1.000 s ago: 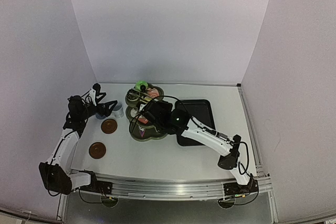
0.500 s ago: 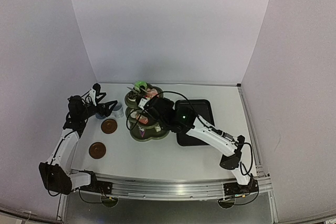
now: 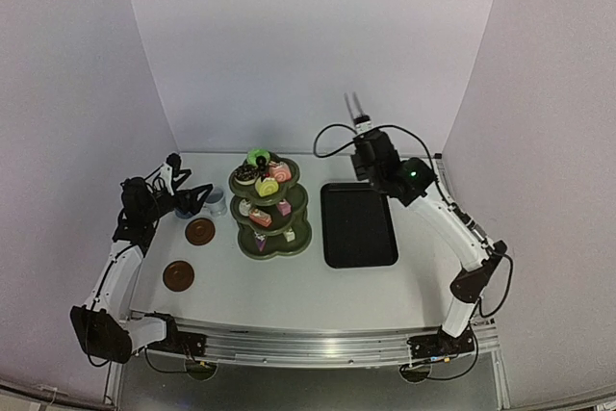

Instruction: Serve the afternoon tea

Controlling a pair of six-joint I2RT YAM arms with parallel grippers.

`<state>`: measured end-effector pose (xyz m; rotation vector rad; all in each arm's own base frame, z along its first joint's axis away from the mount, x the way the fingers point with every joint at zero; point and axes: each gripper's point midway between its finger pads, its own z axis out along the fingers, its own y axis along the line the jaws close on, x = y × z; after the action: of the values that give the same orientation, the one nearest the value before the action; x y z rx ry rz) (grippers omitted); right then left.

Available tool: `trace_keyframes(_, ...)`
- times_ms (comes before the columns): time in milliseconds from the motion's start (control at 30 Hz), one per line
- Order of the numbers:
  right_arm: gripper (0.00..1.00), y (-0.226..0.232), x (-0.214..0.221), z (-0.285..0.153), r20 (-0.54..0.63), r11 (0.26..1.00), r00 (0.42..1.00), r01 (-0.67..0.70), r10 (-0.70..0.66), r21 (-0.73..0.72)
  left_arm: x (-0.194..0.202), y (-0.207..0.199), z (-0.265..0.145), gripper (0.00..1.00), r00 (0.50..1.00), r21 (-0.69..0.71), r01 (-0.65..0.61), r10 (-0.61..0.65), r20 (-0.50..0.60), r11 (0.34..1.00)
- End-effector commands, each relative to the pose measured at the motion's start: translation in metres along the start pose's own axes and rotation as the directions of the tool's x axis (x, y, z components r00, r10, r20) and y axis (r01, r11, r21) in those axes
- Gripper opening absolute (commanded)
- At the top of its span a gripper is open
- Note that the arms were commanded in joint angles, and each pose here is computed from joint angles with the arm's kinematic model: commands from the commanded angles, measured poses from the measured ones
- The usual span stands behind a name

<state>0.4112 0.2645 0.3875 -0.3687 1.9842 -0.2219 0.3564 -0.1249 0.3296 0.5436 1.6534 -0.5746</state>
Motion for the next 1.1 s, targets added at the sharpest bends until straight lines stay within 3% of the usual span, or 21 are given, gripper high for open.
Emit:
trace_keyframes(0, 0.30, -0.058, 0.056, 0.022, -0.109, 0.933, 0.928, -0.348, 0.356, 0.086, 0.001, 0.000, -0.011, 0.97, 1.000, -0.042, -0.007, 0.007, 0.002, 0.999)
trace_keyframes(200, 0.30, -0.044, 0.164, 0.067, -0.377, 0.910, 0.829, -0.396, 0.413, 0.125, 0.014, 0.004, -0.017, 0.97, 0.999, -0.090, 0.038, -0.041, -0.028, 0.995)
trace_keyframes(433, 0.30, 0.000, 0.256, 0.098, -0.581, 0.898, 0.698, -0.413, 0.419, 0.151, 0.028, 0.007, -0.023, 0.97, 0.995, -0.134, 0.077, -0.084, -0.047, 0.988)
trace_keyframes(933, 0.31, 0.046, 0.345, 0.111, -0.718, 0.890, 0.583, -0.441, 0.381, 0.115, 0.036, 0.010, -0.030, 0.97, 0.994, -0.180, 0.077, -0.090, -0.062, 0.981)
trace_keyframes(1067, 0.31, 0.054, 0.357, 0.110, -0.741, 0.909, 0.585, -0.407, 0.331, 0.084, 0.038, 0.011, -0.029, 0.97, 0.994, -0.182, 0.078, -0.091, -0.066, 0.980)
